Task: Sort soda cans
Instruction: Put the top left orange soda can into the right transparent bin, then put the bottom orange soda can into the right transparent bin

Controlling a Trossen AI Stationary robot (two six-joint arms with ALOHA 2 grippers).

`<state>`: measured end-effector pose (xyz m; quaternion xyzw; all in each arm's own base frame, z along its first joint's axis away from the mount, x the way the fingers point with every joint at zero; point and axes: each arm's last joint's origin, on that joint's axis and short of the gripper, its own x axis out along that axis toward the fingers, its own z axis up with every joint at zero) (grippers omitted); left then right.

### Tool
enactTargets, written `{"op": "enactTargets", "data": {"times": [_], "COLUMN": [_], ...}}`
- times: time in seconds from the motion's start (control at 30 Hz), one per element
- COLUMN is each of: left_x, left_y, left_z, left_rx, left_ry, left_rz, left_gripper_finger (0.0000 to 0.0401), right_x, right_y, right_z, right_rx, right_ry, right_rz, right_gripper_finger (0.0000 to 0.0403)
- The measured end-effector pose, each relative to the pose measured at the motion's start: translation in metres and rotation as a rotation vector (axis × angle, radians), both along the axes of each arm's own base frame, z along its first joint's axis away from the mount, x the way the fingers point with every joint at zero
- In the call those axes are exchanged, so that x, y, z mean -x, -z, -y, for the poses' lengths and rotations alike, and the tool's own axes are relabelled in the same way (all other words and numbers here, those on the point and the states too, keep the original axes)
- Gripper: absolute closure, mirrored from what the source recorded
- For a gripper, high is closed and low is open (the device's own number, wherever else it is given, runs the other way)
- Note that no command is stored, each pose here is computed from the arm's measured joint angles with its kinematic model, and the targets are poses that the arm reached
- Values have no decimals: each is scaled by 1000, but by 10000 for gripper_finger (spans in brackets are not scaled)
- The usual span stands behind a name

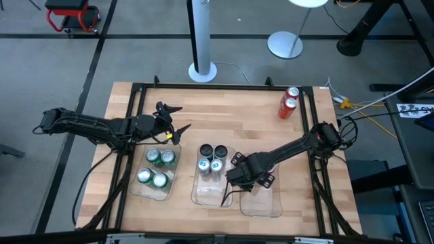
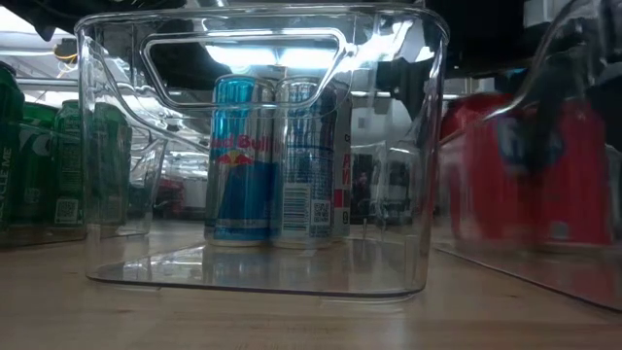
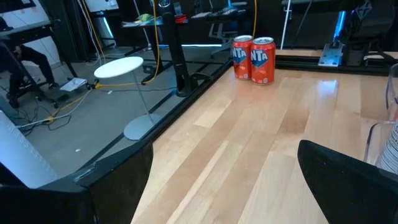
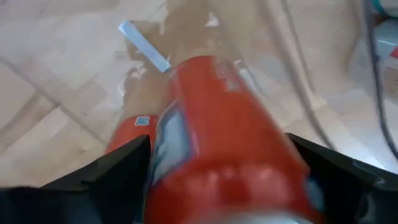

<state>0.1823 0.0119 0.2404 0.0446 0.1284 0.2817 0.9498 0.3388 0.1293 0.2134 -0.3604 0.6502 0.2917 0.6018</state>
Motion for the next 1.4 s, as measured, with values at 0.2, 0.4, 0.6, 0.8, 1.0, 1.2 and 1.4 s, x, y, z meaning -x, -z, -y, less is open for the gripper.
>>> {"op": "enactTargets", "data": {"times": [0.2,0.4,0.6,0.8,1.0,1.2,1.4], "left_x": [0,0,0,0,0,0,0], "left_y": [0,0,0,0,0,-1,0], "left_z": [0,0,0,0,0,0,0], "left_rx": [0,0,0,0,-7,-12,-7], "left_ry": [0,0,0,0,2,3,2], "left_rz": [1,1,1,0,-5,2,-2], "left_gripper_finger": [13,13,13,13,13,13,13], "right_x": [2,-1,-1,9,29,44,63], "right_y": [-7,-29,-63,-97,-120,-123,-105], "right_z": [0,1,5,39,90,140,182], "right_rx": [2,40,97,150,272,377,403], "right_ry": [2,8,11,91,233,365,473], "right_rz": [-30,-7,15,110,162,151,43], "right_gripper_finger": [20,18,19,30,41,45,45]}}
